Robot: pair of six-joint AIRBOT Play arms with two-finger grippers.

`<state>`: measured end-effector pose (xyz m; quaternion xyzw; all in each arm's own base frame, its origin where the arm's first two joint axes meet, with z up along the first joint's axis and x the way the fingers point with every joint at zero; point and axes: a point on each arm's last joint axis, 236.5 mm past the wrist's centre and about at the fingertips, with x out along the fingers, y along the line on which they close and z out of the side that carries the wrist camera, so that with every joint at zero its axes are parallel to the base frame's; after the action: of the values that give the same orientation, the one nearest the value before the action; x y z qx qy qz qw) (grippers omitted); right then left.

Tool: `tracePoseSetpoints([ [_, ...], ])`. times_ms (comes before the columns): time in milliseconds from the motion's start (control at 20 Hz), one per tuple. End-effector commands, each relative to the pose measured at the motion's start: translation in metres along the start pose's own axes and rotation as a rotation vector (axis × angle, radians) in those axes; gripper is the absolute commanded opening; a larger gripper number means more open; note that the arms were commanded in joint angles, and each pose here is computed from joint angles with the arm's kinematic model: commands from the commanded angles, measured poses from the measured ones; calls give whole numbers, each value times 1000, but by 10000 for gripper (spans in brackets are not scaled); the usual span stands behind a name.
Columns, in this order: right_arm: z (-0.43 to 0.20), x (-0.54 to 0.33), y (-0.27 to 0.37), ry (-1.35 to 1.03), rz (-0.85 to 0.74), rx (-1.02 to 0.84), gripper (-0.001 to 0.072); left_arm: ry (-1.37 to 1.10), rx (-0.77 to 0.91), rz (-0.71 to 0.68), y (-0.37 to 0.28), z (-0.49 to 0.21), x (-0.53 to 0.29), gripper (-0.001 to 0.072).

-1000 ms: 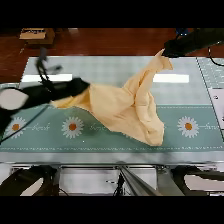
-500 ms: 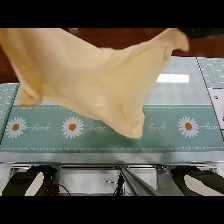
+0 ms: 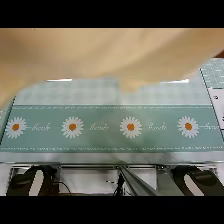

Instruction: Fold the shirts.

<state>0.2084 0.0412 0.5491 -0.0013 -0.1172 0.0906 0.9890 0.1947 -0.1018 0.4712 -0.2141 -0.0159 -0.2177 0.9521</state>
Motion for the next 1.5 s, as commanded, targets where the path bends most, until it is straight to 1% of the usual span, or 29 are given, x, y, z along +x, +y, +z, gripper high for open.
tracePoseSetpoints([
  [0, 38, -62, -10, -126, -72, -4, 37, -22, -71, -141, -61, -3, -37, 15],
  [50, 37, -68, -11, -119, -78, -2, 37, -16, -86, -166, -71, -6, -43, 15],
  [150, 24, -69, -11, -64, -79, -1, 37, 47, -79, -160, -73, -23, -48, 15],
  [250, 2, -61, -18, 29, -104, -12, 37, 193, -80, -114, -57, -59, -44, 15],
  [350, -24, -46, -27, 131, -132, -34, 37, 305, -129, -87, -38, -91, -38, 16],
  [450, -62, -18, -33, 277, -135, -82, 37, 378, -204, -53, -12, -118, -26, 16],
  [600, -145, 48, -39, 545, -94, -137, 37, 459, -345, 16, 41, -167, -4, 15],
  [800, -265, 154, -27, 749, 5, -50, 37, 456, -430, 134, 125, -227, 25, 15],
  [950, -367, 204, -20, 892, 53, 22, 37, 444, -454, 256, 194, -269, 43, 16],
  [1000, -391, 216, -14, 912, 75, 56, 37, 447, -461, 296, 213, -281, 47, 16],
  [1150, -441, 249, 1, 902, 117, 157, 37, 477, -485, 403, 264, -313, 57, 16],
  [1250, -464, 263, 7, 890, 123, 218, 38, 505, -505, 444, 288, -332, 63, 16],
  [1450, -515, 258, 11, 998, 122, 264, 39, 623, -582, 530, 325, -386, 61, 16],
])
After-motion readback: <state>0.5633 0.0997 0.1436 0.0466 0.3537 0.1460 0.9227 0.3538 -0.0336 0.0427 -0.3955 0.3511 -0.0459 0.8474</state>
